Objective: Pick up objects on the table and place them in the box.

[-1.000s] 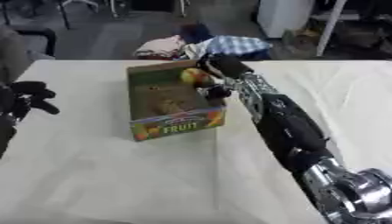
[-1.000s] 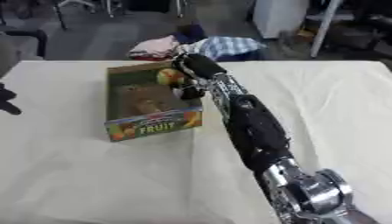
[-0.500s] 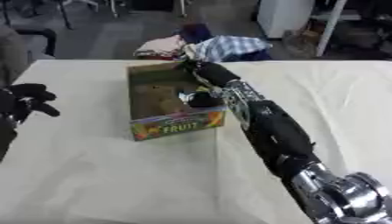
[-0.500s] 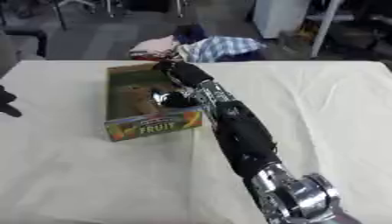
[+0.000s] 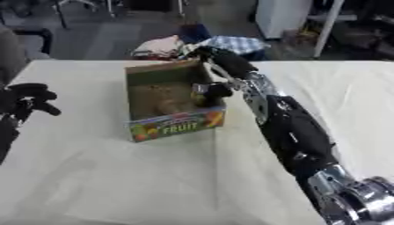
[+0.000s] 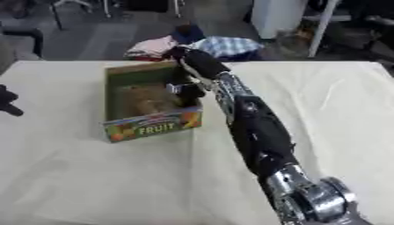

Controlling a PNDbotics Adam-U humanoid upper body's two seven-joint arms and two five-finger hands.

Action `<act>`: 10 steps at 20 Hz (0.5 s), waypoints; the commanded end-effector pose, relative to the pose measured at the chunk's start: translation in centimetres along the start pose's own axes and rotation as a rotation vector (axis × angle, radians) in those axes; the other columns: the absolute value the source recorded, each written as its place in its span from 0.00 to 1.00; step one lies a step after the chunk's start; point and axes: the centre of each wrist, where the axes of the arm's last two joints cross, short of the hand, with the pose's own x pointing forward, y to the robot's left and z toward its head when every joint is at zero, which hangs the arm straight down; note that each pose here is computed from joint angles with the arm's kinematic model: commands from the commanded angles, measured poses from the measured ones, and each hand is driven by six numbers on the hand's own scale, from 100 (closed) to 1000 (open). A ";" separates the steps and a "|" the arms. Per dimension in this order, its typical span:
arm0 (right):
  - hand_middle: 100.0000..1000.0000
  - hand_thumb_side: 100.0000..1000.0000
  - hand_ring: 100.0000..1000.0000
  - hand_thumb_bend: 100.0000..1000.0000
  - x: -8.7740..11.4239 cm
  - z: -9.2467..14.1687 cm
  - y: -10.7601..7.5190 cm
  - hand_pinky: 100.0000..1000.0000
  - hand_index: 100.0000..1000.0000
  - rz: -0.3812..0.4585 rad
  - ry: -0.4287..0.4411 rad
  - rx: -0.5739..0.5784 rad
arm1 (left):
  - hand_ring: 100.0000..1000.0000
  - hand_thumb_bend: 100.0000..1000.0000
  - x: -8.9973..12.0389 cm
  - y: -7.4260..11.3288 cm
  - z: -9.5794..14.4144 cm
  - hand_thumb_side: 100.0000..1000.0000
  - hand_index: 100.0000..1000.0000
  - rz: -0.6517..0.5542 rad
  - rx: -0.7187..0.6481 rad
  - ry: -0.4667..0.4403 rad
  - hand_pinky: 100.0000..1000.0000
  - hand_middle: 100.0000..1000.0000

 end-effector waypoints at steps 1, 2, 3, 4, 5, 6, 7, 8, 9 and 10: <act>0.75 0.53 0.64 0.00 -2.6 1.7 -3.4 0.64 0.86 0.043 -0.004 -0.120 | 0.58 0.14 0.5 0.9 0.2 0.81 0.77 -0.041 0.019 0.002 1.00 0.63; 0.75 0.56 0.63 0.00 -3.4 2.8 -3.7 0.62 0.85 0.049 0.002 -0.144 | 0.58 0.14 0.4 1.0 0.3 0.82 0.77 -0.045 0.026 0.007 1.00 0.63; 0.74 0.59 0.62 0.00 -4.1 3.9 -4.0 0.61 0.84 0.053 0.009 -0.167 | 0.58 0.14 0.3 1.0 0.4 0.82 0.77 -0.048 0.032 0.011 1.00 0.63; 0.73 0.58 0.61 0.00 -4.7 5.1 -4.2 0.61 0.84 0.053 0.021 -0.192 | 0.58 0.14 0.2 1.1 0.5 0.82 0.77 -0.050 0.040 0.015 1.00 0.63; 0.73 0.59 0.61 0.00 -5.2 6.1 -4.2 0.61 0.84 0.051 0.031 -0.215 | 0.58 0.15 0.2 1.2 0.6 0.81 0.77 -0.052 0.045 0.017 1.00 0.63; 0.72 0.59 0.60 0.00 -5.6 7.2 -4.4 0.61 0.83 0.051 0.048 -0.243 | 0.58 0.15 0.1 1.2 0.7 0.82 0.77 -0.054 0.052 0.020 1.00 0.63; 0.72 0.59 0.60 0.00 -6.0 8.2 -4.4 0.61 0.83 0.050 0.064 -0.268 | 0.58 0.15 0.1 1.2 0.7 0.82 0.77 -0.056 0.057 0.021 1.00 0.63; 0.72 0.59 0.60 0.00 -6.2 9.1 -4.4 0.61 0.83 0.049 0.081 -0.294 | 0.58 0.15 0.1 1.3 0.8 0.82 0.77 -0.059 0.061 0.021 1.00 0.63; 0.71 0.60 0.59 0.00 -6.3 9.9 -4.3 0.61 0.83 0.047 0.094 -0.318 | 0.58 0.15 0.1 1.3 0.8 0.82 0.77 -0.061 0.063 0.021 1.00 0.63; 0.71 0.60 0.59 0.00 -6.3 10.7 -4.1 0.61 0.83 0.042 0.115 -0.343 | 0.58 0.15 0.0 1.3 0.9 0.82 0.76 -0.063 0.066 0.021 1.00 0.63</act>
